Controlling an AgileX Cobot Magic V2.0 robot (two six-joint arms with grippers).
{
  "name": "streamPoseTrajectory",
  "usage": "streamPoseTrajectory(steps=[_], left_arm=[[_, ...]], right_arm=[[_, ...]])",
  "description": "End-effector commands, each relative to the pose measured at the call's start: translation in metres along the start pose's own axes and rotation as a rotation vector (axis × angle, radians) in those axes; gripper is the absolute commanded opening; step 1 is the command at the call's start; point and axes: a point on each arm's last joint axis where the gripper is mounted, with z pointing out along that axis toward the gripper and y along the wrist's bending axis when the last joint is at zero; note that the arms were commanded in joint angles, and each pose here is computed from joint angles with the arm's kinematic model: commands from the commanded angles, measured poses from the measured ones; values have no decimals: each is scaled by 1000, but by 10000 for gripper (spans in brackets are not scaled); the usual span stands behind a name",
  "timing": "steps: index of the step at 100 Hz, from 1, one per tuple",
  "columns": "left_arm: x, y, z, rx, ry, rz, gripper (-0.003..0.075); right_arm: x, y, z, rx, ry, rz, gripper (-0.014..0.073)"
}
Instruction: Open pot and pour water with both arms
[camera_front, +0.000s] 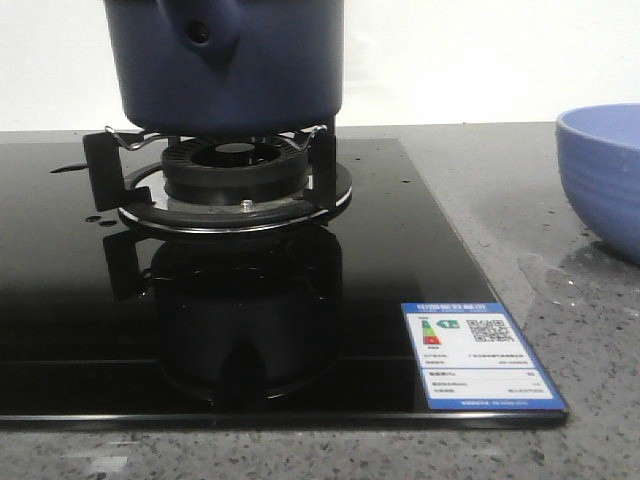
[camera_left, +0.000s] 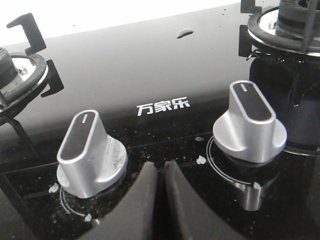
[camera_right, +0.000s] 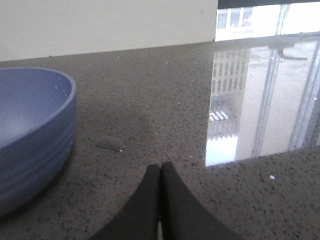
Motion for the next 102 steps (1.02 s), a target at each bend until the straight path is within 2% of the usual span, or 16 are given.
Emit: streamPoseTrajectory(steps=[1, 17, 102], left_arm=[[5, -1, 1, -8, -25, -17, -20], [5, -1, 1, -8, -25, -17, -20], [5, -1, 1, -8, -25, -17, -20]], right_arm=[[7, -1, 0, 7, -6, -11, -62], [18, -2, 0, 21, 115, -4, -62], [17, -2, 0, 20, 109, -4, -62]])
